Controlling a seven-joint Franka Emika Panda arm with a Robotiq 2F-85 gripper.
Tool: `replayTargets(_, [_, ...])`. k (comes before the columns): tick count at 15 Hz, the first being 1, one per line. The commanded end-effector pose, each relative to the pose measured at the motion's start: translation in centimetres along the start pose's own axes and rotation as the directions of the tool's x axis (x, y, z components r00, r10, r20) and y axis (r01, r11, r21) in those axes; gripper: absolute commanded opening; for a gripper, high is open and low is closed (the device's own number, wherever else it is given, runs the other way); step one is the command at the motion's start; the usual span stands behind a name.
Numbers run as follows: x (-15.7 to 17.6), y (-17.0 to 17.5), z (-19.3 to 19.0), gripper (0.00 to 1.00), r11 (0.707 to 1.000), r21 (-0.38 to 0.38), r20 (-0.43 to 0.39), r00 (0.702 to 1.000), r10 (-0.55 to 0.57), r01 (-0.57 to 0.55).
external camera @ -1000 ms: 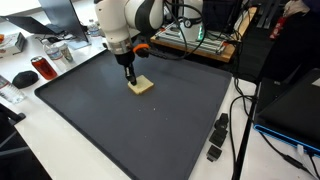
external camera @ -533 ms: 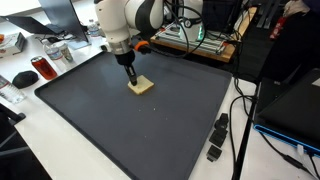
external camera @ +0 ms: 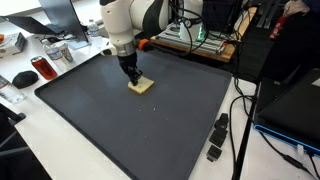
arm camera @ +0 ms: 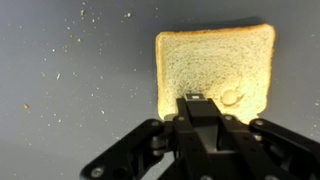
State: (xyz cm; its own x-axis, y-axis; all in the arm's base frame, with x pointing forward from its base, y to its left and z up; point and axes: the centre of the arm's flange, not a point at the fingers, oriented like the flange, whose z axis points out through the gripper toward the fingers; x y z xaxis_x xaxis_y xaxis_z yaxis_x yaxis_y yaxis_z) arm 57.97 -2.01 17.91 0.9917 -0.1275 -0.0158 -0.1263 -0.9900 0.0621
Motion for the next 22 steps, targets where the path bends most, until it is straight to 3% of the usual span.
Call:
replayTargets(1, [-1.8,-0.6,2.1,0.05,0.985,-0.059,0.056,0.986,-0.159,0.163])
replayTargets(6, [-2.6,-0.1,0.2,0.05,0.978,-0.009,0.046,0.977,-0.207,0.208])
replayTargets(14, [-4.9,0.7,-2.0,0.05,0.988,0.032,0.027,0.988,-0.152,0.151])
replayTargets(22, [-4.3,1.0,-4.6,0.05,0.995,0.067,-0.017,0.997,-0.070,0.072])
